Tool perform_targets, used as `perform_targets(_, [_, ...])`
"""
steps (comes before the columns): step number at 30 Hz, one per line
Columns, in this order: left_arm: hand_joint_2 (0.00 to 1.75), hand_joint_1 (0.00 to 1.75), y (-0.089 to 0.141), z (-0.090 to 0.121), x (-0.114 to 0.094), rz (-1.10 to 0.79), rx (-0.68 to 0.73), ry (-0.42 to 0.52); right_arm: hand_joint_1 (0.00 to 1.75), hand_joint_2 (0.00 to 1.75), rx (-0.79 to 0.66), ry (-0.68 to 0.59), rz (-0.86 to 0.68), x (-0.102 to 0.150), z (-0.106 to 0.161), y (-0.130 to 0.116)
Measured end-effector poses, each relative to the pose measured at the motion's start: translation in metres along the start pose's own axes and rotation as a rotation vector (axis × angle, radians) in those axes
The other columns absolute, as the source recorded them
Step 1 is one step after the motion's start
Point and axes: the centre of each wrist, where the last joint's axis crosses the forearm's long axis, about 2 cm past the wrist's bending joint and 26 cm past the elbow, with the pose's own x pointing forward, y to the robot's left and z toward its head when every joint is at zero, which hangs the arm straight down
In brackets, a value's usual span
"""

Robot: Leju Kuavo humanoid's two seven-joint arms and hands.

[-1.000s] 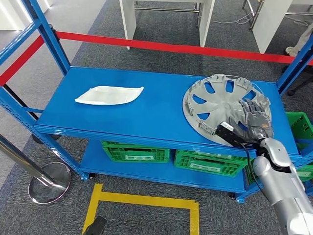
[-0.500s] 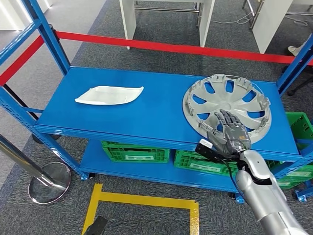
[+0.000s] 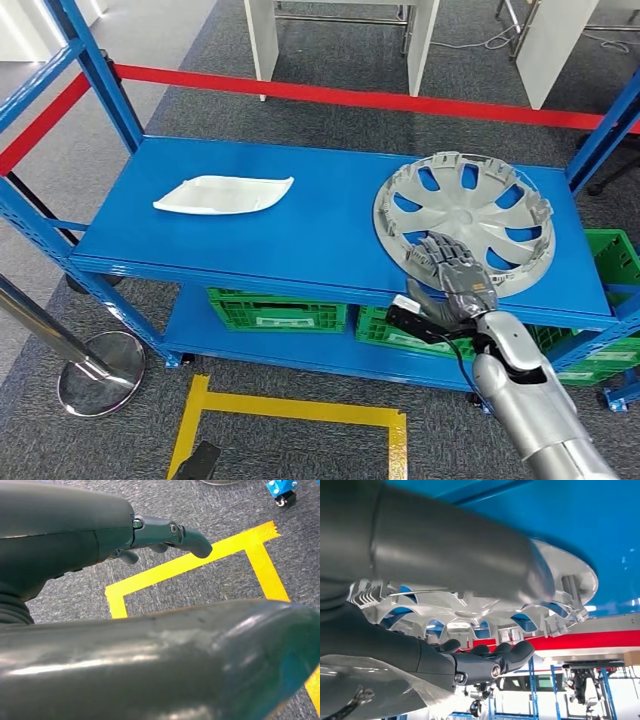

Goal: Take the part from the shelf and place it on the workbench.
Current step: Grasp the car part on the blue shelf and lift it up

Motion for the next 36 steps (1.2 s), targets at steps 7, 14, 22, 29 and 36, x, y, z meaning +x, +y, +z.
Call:
perform_targets(7, [0.0,0.0,0.0,0.0,0.0,-0.001,-0.002,-0.001,0.0,1.75,0.003,0.001,-0.004,0.001,0.004,0.003])
perform_targets(14, [0.0,0.0,-0.001,0.0,0.0,-0.002,-0.002,-0.002,0.0,1.75,0.018,0.031,-0.014,-0.004,0.006,0.002])
perform_targets(22, [0.0,0.0,-0.001,0.0,0.0,-0.005,-0.002,-0.003,0.0,1.75,0.041,0.091,0.009,-0.01,0.009,0.006])
perform_targets(29, [0.0,0.0,-0.001,0.0,0.0,-0.006,-0.002,-0.001,0.0,1.75,0.061,0.14,0.013,-0.017,0.012,0.009])
perform_targets(36, [0.0,0.0,-0.001,0.0,0.001,-0.007,-0.003,-0.001,0.0,1.75,0.081,0.155,0.009,-0.02,0.013,0.011])
